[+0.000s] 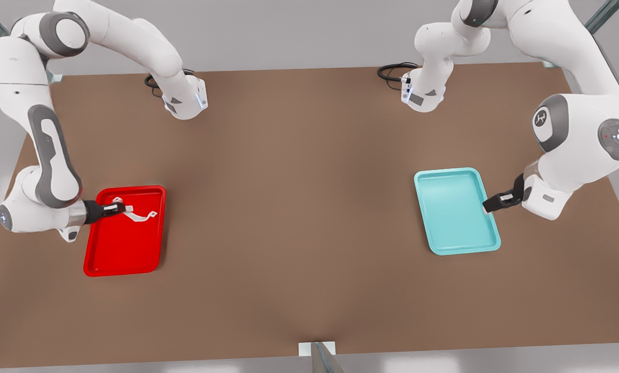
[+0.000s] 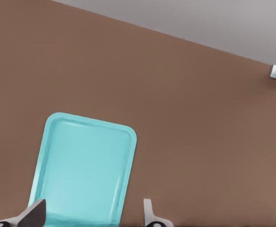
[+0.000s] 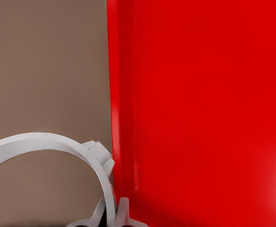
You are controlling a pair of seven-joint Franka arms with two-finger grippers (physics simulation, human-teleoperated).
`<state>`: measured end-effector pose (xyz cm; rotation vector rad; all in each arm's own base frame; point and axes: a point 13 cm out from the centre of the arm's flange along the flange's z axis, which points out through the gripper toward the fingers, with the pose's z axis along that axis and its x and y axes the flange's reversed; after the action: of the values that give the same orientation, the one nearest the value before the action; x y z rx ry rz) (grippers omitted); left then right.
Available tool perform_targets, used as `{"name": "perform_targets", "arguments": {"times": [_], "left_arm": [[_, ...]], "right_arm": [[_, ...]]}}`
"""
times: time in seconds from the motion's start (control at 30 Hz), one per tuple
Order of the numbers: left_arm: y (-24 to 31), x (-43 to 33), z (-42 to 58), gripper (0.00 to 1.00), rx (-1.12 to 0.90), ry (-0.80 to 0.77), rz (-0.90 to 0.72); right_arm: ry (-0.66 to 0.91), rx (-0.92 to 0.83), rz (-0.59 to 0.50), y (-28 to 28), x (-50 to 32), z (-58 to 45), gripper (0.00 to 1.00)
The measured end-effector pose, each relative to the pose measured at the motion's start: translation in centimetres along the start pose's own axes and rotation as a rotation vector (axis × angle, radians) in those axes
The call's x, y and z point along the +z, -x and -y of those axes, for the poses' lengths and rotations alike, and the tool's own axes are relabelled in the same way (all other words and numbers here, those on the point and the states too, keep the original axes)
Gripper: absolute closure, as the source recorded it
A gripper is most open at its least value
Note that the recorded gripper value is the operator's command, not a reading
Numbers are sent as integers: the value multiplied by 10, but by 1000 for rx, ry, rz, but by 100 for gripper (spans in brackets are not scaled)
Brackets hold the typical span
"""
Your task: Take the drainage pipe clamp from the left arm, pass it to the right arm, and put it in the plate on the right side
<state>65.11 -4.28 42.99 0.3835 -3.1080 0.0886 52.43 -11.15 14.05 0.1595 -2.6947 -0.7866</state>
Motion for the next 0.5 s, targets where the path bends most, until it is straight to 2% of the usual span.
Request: {"name": "perform_targets", "arguments": {"times": [0.13, 0.27, 0.5], "left_arm": [[-6, 4, -3, 0, 66, 12, -29], [-10, 7, -5, 0, 118, 16, -49], [-13, 15, -9, 0, 180, 21, -73]], "right_arm": [[152, 72, -28, -14, 13, 18, 79], [266, 133, -31, -4, -6, 36, 79], [328, 207, -189, -20, 25, 38, 79]]}}
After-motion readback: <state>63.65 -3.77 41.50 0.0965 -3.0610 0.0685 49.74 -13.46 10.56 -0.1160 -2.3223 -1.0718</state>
